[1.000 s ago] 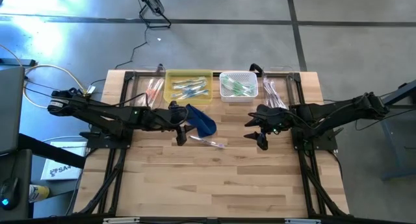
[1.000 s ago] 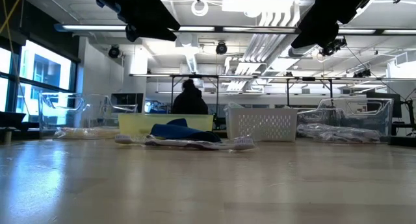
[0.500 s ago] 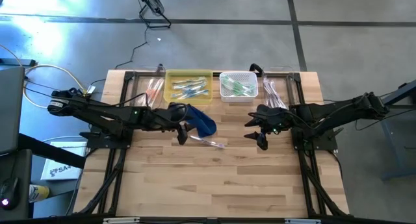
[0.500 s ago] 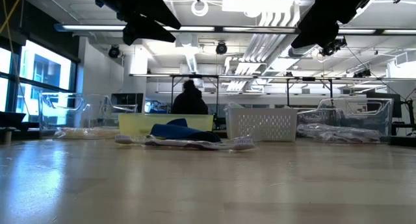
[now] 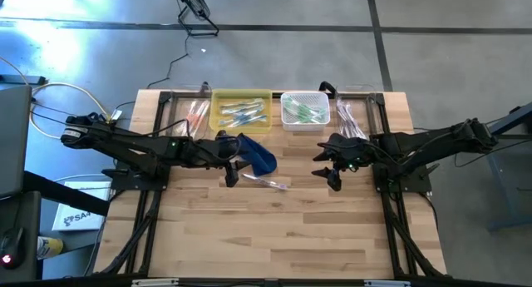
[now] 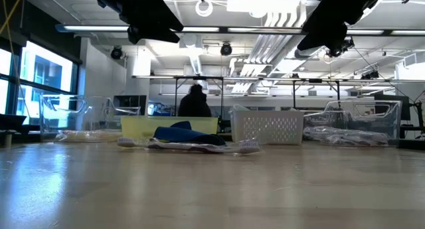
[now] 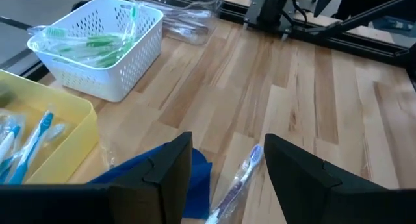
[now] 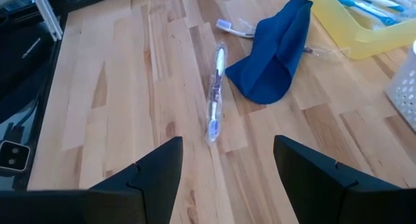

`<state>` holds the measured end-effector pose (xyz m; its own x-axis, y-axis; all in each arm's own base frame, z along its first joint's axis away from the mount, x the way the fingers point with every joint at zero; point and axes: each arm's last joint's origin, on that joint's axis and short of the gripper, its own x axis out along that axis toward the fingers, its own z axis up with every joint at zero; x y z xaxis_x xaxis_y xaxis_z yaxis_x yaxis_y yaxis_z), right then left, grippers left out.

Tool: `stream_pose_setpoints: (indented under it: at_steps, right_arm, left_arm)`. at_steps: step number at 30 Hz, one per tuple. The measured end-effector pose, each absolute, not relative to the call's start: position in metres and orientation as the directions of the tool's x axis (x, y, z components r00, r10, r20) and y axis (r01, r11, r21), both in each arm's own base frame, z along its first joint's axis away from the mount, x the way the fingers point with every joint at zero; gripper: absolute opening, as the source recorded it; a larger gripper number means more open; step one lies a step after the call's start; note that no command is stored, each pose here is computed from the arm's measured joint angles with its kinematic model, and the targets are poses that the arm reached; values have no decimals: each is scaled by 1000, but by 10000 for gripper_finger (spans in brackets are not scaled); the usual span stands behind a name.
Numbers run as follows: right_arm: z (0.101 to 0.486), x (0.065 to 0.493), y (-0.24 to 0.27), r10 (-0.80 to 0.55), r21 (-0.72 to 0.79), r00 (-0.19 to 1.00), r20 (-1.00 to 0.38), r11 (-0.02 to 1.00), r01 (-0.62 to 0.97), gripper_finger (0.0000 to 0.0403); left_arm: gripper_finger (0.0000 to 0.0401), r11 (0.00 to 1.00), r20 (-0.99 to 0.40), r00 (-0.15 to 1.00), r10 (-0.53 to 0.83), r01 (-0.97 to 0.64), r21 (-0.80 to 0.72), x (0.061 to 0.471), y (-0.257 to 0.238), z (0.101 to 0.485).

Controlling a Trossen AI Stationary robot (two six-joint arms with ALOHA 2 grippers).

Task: Pick & Place Toothbrushes
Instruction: Put the violet toothbrush into the right transparent bin

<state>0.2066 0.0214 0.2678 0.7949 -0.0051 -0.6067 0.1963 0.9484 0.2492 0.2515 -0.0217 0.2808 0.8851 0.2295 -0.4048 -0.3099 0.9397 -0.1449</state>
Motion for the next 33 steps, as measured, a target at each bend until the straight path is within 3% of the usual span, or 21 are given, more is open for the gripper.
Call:
stream_pose_setpoints:
  at_steps: [10,20,33]
  right_arm:
    - [268,207,20,-17,242,795,-607,948,206,234]
    - [265,210,19,-49,224,785,-618,946,236,234]
    - [258,214,19,-73,236,759,-646,927,290,234]
  left_arm:
    - [188,935,-400,882,249,-327,-139,251,-21,281]
    - [188,970,-464,874,143,-216,-110,249,-24,276]
    - [170,913,-740,657,144,-377,-157,230,4,250]
